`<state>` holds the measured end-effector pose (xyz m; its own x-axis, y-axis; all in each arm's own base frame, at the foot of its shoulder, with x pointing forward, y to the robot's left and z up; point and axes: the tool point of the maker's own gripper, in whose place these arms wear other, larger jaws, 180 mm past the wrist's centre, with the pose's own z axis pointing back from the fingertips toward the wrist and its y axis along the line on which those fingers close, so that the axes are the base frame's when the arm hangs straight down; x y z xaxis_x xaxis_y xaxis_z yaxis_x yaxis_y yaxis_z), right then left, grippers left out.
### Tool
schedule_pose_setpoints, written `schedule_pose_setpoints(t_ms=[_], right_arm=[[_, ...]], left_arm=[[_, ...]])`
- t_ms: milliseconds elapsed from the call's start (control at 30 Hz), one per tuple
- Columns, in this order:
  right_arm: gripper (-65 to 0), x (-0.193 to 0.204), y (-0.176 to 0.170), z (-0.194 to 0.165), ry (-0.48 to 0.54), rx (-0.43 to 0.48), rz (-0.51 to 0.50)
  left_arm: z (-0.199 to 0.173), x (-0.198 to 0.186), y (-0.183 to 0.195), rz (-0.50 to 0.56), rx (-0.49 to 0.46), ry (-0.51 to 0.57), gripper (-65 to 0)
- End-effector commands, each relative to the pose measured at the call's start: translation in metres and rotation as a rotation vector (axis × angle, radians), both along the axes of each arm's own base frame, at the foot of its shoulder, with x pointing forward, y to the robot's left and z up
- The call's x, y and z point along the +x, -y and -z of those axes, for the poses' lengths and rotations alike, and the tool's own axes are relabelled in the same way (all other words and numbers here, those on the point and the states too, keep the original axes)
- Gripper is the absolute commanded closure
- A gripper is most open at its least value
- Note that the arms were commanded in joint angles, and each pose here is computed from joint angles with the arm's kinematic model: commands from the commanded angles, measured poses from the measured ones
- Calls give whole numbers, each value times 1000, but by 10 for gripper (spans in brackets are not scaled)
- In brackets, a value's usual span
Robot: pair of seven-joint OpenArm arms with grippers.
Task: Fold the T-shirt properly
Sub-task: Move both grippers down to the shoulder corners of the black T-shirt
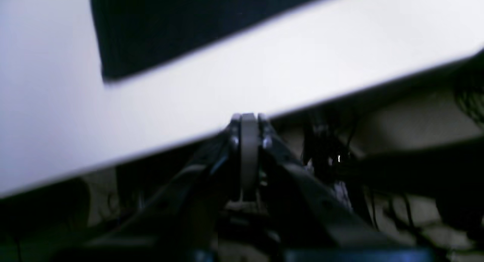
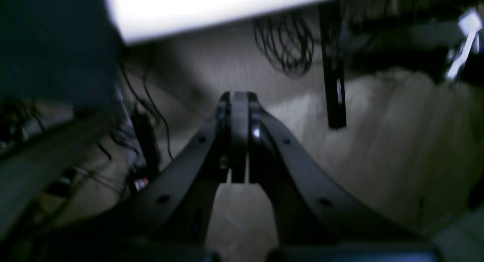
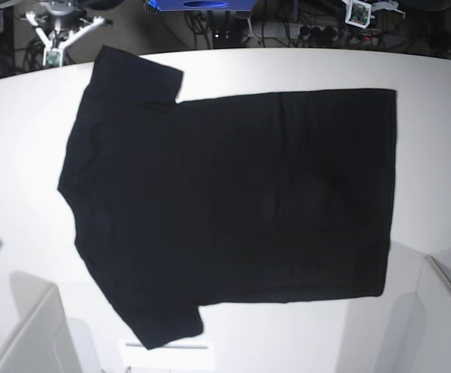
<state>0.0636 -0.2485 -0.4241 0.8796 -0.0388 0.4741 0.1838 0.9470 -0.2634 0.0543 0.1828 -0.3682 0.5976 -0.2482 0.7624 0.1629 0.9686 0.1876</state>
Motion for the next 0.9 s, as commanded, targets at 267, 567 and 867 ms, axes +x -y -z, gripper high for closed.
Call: schedule_pose_setpoints(t_ms=[267, 567, 867], right_arm=[[0, 71, -14, -23, 208, 31, 38], [-389, 99, -28, -39, 395, 313, 208], [-432, 96, -13, -27, 364, 485, 284]], left_arm=[[-12, 30, 1, 3, 1, 98, 0], [-18, 46, -1, -1, 2, 152, 0], [-21, 58, -41, -249, -165, 194, 0]])
